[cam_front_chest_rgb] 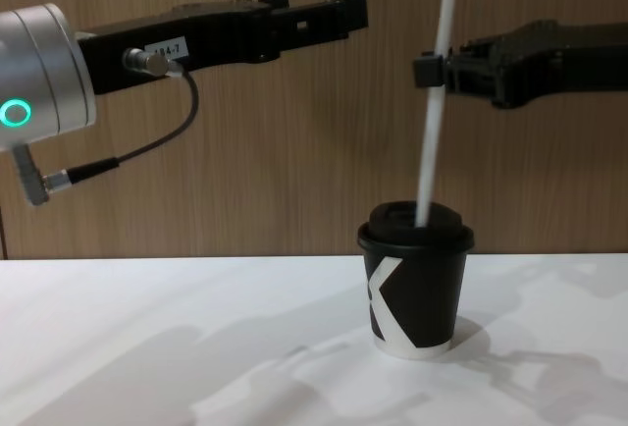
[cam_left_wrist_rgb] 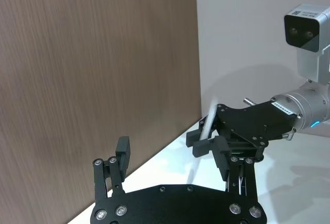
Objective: Pick up the straw with one hand, pass it to the other hand, and insert it into the cup.
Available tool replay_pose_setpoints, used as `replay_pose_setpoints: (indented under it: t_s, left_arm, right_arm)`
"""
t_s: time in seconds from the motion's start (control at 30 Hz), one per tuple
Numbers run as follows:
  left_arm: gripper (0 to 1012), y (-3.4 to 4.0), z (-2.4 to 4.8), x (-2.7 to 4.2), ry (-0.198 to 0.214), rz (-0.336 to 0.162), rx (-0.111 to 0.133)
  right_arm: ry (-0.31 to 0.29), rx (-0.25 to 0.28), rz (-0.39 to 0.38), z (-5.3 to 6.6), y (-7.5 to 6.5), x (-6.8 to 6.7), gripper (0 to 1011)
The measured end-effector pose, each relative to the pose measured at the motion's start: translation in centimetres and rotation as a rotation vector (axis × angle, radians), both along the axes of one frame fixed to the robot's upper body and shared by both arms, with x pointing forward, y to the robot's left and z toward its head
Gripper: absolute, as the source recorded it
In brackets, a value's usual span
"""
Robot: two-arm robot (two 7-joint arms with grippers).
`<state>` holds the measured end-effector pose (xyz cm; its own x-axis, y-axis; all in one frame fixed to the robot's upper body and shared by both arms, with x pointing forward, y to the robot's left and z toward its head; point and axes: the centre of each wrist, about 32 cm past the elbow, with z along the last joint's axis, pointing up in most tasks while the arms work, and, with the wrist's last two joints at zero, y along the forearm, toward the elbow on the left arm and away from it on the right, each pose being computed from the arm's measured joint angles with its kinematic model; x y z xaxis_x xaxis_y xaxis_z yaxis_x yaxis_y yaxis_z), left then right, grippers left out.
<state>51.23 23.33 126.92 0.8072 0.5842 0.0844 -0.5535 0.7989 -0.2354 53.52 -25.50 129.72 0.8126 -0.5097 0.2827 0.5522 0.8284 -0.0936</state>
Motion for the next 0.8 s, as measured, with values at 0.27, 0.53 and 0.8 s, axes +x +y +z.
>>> replay_pose_setpoints:
  t_s: [0.27,0.53,0.8]
  left_arm:
    - [1003,0.0,0.0,0.0,0.0,0.0,0.0]
    - [1003,0.0,0.0,0.0,0.0,0.0,0.0]
    - [1003,0.0,0.0,0.0,0.0,0.0,0.0]
  right_arm:
    - [0.0,-0.001,-0.002,-0.02,0.02,0.09,341]
    - [0.0,-0.002,-0.002,-0.05,0.02,0.13,617]
    - [-0.001,0.001,-0.008,-0.04,0.03,0.11,855]
